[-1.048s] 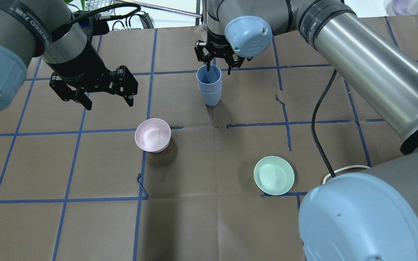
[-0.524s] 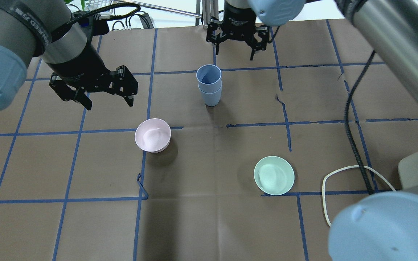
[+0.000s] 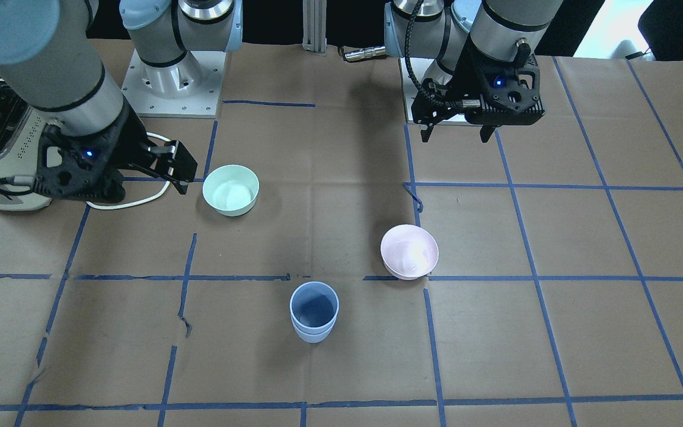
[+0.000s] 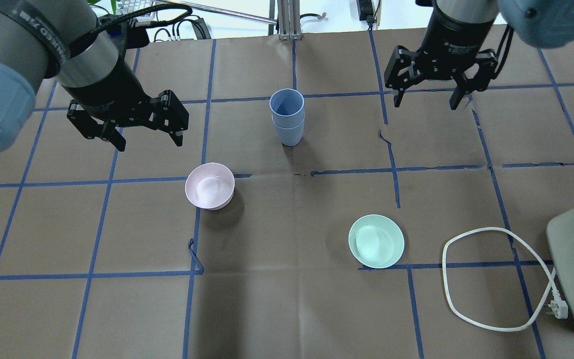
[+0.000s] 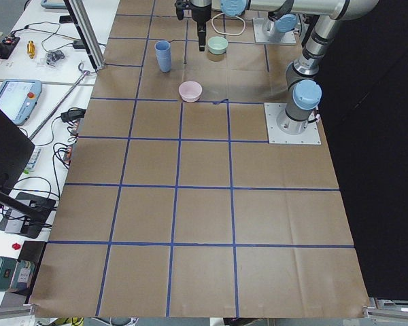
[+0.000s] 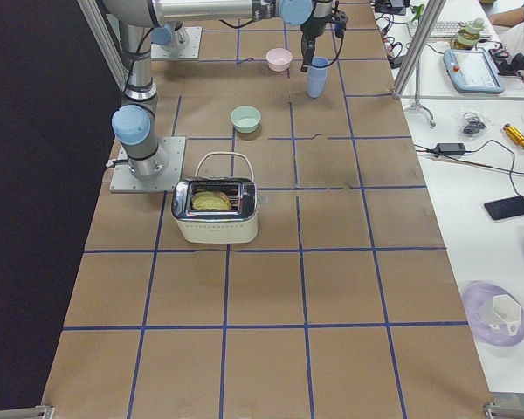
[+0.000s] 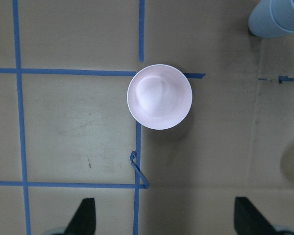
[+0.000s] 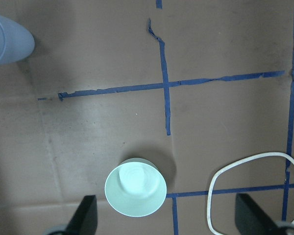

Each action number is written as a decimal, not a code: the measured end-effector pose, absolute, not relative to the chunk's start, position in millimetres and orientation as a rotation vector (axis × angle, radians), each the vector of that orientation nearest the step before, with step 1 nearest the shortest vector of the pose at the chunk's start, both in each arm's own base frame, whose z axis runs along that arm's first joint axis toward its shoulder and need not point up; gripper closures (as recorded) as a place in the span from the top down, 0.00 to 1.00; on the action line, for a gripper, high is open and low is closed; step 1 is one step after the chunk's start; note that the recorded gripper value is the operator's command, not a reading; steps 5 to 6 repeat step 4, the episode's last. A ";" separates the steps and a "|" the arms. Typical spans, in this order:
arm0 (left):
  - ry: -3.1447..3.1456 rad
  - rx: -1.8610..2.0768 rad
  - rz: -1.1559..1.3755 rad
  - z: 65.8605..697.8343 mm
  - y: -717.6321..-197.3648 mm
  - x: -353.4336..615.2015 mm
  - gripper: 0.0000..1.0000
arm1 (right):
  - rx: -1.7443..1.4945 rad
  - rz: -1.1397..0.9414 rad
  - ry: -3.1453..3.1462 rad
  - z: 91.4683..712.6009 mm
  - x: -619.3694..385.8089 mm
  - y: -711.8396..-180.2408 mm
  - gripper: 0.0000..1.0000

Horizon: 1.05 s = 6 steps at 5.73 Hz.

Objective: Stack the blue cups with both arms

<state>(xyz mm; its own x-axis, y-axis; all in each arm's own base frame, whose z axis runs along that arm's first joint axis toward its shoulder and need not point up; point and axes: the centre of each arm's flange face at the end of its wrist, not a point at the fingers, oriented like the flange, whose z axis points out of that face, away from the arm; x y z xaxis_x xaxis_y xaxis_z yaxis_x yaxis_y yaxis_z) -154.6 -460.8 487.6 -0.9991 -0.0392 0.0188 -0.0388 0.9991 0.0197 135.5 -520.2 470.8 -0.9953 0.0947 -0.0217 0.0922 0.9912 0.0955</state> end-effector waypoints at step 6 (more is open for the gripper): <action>-3.121 0.060 -0.028 488.2 -460.4 -155.0 0.99 | 0.169 0.108 3.108 475.2 131.2 -502.9 1.00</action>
